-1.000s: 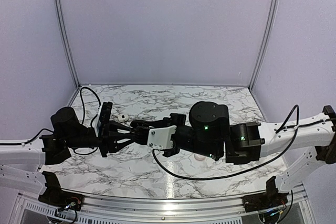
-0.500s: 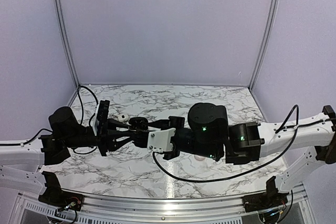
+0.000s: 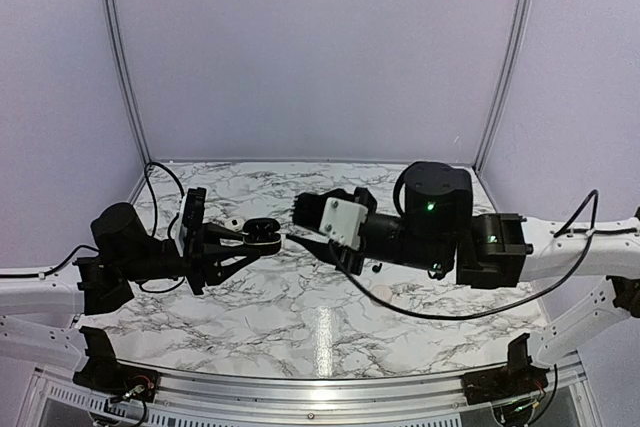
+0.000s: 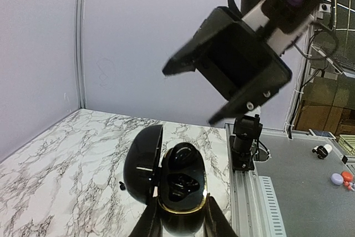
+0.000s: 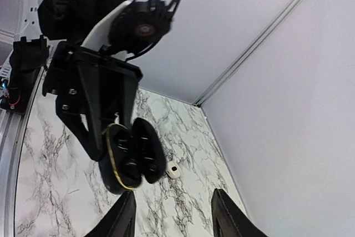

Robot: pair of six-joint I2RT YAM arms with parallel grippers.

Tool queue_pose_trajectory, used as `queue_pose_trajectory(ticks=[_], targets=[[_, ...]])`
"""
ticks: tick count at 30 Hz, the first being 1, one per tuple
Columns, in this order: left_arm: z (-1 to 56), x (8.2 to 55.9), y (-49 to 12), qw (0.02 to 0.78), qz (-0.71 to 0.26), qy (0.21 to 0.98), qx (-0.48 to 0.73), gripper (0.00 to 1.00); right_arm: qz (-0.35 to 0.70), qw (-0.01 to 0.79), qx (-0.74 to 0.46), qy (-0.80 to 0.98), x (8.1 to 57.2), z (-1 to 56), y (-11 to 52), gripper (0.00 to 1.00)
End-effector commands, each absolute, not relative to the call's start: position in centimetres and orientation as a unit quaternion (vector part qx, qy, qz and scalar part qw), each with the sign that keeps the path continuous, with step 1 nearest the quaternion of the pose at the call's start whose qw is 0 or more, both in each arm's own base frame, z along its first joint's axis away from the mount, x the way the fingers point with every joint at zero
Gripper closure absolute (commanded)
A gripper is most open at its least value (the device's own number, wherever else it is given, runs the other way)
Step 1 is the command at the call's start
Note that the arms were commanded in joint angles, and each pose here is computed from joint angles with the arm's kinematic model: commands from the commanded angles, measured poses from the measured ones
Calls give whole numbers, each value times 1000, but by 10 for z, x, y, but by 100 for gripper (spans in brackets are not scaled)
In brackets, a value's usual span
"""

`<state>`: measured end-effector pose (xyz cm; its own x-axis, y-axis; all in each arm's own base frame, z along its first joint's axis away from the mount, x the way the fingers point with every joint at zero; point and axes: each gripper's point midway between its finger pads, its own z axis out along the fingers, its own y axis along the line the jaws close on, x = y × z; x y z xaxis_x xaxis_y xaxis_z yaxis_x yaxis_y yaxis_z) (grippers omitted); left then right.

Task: Insert the wireless bluetooth earbuds into the charging case
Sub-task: Insert the right earbud into the right side groove of the charging case, then pick up the left earbud from the center of the board.

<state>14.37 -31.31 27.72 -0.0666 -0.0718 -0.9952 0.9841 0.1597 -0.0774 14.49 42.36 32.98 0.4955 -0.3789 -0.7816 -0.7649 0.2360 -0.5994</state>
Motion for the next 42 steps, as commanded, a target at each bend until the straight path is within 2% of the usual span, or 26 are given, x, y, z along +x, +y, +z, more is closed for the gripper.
queue_pose_trajectory(ticks=[1,5,9,13,17,24,29,42], targets=[[293,147,-310,565,-488,523,411,100,232,639,-513,525,171,360,388,52],[290,149,-309,565,-485,529,406,100,236,615,-428,618,225,340,347,51],[289,150,-309,565,-484,532,404,100,203,518,-383,738,282,265,310,52],[288,150,-310,561,-488,534,403,100,148,391,-396,818,305,180,280,55],[288,151,-309,560,-488,536,401,100,94,320,-408,850,315,125,258,53],[289,149,-310,558,-491,533,404,100,52,252,-431,865,330,78,253,45],[289,150,-310,558,-491,534,403,100,49,222,-446,866,327,59,254,32],[286,150,-312,556,-489,536,406,100,14,195,-447,873,337,37,249,30]])
